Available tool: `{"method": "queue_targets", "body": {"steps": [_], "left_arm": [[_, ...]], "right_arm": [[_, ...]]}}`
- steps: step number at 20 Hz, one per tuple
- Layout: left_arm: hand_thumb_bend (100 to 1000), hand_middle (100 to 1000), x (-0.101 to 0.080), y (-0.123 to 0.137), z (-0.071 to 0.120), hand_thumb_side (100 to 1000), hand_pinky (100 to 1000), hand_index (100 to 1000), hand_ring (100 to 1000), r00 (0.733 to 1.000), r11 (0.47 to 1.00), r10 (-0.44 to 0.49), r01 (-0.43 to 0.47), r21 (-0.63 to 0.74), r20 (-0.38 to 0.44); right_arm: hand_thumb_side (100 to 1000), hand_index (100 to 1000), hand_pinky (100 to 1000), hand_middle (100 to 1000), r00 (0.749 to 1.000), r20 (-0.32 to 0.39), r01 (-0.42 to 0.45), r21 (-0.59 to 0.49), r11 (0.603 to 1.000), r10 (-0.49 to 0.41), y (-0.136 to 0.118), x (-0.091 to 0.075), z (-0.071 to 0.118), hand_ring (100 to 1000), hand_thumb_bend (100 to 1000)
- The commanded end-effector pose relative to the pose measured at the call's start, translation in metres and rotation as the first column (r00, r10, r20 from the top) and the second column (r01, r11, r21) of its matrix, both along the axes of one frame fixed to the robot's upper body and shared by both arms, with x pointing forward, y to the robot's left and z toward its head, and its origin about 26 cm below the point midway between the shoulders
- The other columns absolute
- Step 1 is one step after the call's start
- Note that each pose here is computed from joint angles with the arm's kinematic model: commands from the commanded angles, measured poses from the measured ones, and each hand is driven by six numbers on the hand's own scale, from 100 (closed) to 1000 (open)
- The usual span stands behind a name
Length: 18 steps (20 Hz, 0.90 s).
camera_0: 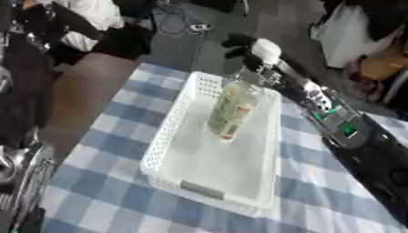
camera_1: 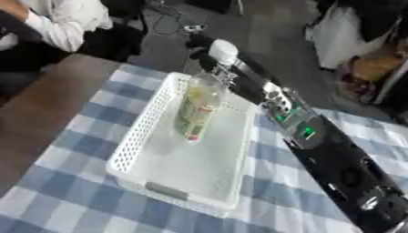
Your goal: Pick up objects on the table and place them in the box.
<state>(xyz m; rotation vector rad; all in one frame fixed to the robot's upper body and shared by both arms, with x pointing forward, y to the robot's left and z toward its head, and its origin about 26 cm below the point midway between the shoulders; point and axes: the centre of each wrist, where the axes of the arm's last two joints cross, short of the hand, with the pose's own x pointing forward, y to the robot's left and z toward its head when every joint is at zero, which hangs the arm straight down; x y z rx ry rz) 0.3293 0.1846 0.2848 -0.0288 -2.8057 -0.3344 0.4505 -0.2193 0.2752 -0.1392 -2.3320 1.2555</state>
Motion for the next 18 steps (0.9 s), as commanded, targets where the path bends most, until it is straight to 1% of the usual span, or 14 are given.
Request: {"method": "queue_targets", "body": {"steps": [1,6,7,9,12,13,14,15,16,18], "left_arm": [[259,797,-0.003,0.0,0.009,970,515,749,456,1.0,1.0,-0.002,0.002,-0.002,0.031],[259,797,-0.003,0.0,0.009,971,515,749,455,1.0,1.0,-0.001,0.001,-0.001,0.03],[259,797,-0.003,0.0,0.009,971,515,749,455,1.0,1.0,0.0,0.0,-0.001,0.029],[259,797,-0.003,0.001,0.008,971,515,749,455,1.0,1.0,0.001,-0.001,0.0,0.028],[259,797,-0.003,0.001,0.009,972,515,749,455,1.0,1.0,0.001,-0.001,0.0,0.029],[259,797,-0.003,0.001,0.009,972,515,749,455,1.0,1.0,0.001,-0.001,0.0,0.029],[259,798,-0.003,0.001,0.009,972,516,749,455,1.0,1.0,0.003,-0.003,0.0,0.028],[259,797,-0.003,0.001,0.009,971,516,748,455,1.0,1.0,0.004,-0.004,0.0,0.028],[259,797,-0.002,0.002,0.008,971,516,748,455,1.0,1.0,0.007,-0.007,0.001,0.027],[260,798,-0.002,0.002,0.008,971,515,748,455,1.0,1.0,0.009,-0.009,0.002,0.025]], "right_arm": [[1000,1000,994,900,0.998,0.06,0.02,-0.013,1.0,-0.02,-0.01,-0.002,0.021,853,247],[1000,1000,992,902,0.997,0.065,0.04,-0.013,0.999,-0.04,-0.013,-0.001,0.022,851,244],[1000,1000,994,911,0.997,0.067,0.043,-0.015,0.999,-0.042,-0.014,-0.001,0.022,854,253],[1000,1000,993,917,0.997,0.07,0.046,-0.016,0.999,-0.045,-0.015,-0.002,0.023,854,298],[1000,1000,990,919,0.996,0.073,0.048,-0.013,0.999,-0.047,-0.021,-0.005,0.026,850,319],[1000,1000,1000,935,0.996,0.084,0.045,-0.013,0.999,-0.044,-0.023,-0.008,0.029,867,322],[1000,1000,1000,936,0.992,0.116,0.046,-0.014,0.999,-0.044,-0.025,-0.012,0.036,869,333],[1000,1000,1000,968,0.987,0.155,0.052,-0.022,0.998,-0.048,-0.027,-0.015,0.042,908,329],[1000,1000,1000,988,0.975,0.218,0.068,-0.056,0.996,-0.054,-0.028,-0.02,0.052,929,326],[1000,1000,1000,998,0.954,0.293,0.105,-0.101,0.989,-0.071,-0.03,-0.025,0.059,940,338]]}}
